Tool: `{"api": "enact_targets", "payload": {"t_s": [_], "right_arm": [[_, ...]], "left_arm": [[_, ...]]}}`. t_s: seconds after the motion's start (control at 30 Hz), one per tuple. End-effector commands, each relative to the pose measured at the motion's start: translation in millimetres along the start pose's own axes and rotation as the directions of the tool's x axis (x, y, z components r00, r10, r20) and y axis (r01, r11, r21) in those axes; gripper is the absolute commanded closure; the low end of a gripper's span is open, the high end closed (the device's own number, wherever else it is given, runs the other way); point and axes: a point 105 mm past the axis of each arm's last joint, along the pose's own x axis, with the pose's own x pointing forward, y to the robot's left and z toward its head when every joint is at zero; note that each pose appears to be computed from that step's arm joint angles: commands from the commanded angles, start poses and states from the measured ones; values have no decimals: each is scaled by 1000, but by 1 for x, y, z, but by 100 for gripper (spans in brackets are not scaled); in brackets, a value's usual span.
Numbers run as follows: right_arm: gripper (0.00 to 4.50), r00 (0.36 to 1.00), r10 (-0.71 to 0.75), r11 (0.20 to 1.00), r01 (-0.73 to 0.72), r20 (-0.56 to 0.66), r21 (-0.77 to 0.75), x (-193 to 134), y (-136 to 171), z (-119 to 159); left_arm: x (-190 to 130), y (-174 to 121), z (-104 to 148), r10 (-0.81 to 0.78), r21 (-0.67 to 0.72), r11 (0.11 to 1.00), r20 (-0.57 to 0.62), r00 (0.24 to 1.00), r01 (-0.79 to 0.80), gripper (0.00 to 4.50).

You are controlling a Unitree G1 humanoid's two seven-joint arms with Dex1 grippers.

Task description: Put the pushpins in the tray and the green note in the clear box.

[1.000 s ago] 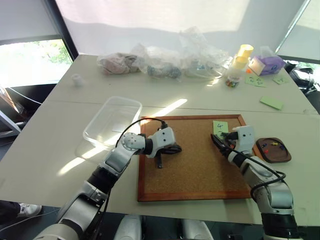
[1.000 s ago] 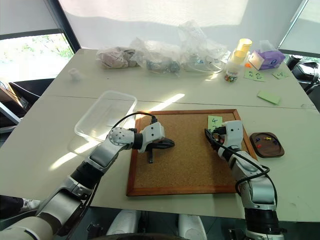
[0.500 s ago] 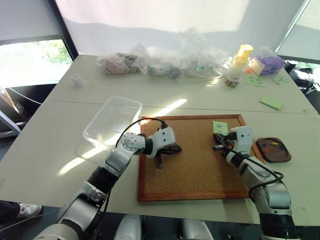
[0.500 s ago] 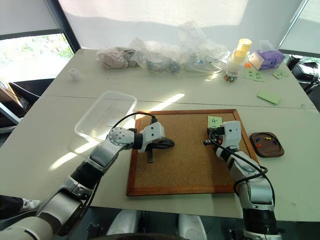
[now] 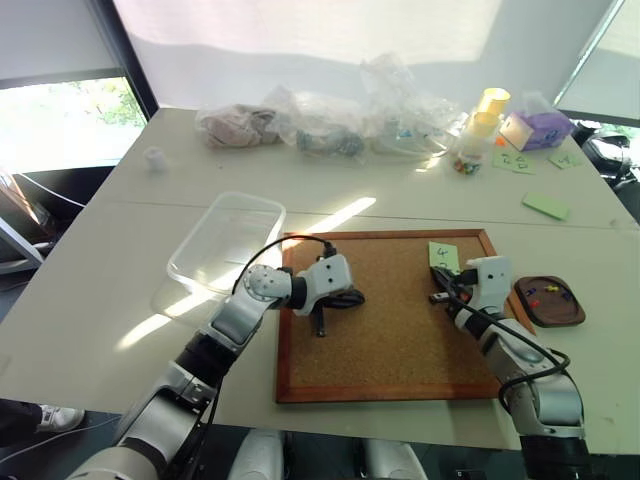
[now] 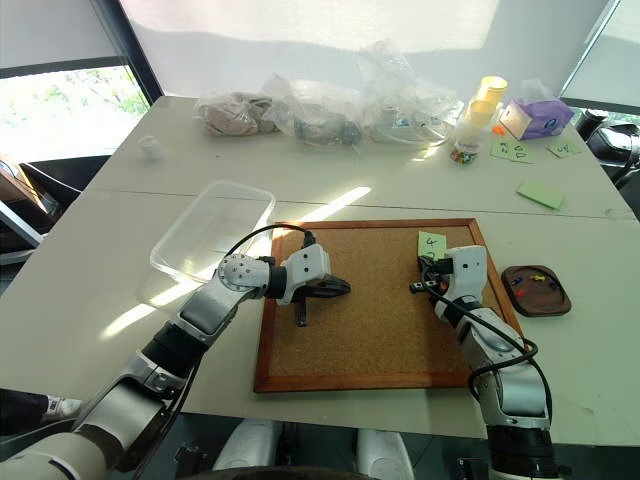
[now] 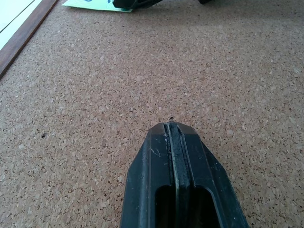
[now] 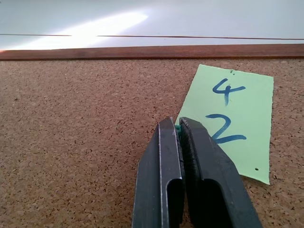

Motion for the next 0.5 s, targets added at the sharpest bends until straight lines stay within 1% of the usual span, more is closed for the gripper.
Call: {"api": "enact_targets", "payload": {"t_s": [0.03, 0.23, 0.27, 0.33, 0.37, 0.4, 0.5], "right_arm": [[441, 983, -38, 997, 48, 181, -53, -8, -10, 46], [441, 980, -36, 997, 49, 198, -60, -8, -9, 50], [441, 979, -35, 997, 48, 199, -61, -8, -9, 50], [441, 980, -29, 997, 44, 199, -69, -9, -8, 50], [441, 980, -26, 996, 42, 199, -75, -10, -8, 51], [441, 980, -24, 996, 41, 199, -78, -10, -7, 51], [441, 978, -14, 995, 35, 206, -98, -15, -7, 56]], "left_arm": [[-1, -15, -45, -45, -100, 995, -157, 987, 30, 450], [-2, -13, -45, -36, -98, 995, -155, 987, 21, 450], [-4, -9, -42, -21, -99, 995, -137, 990, 7, 450], [-11, -1, -24, -5, -150, 989, -22, 1000, 1, 450], [-20, 1, -12, -21, -182, 983, 45, 999, 29, 450], [-26, 1, -5, -38, -199, 978, 88, 995, 54, 450], [-59, 22, 25, -16, -310, 946, 239, 971, 92, 450]]}}
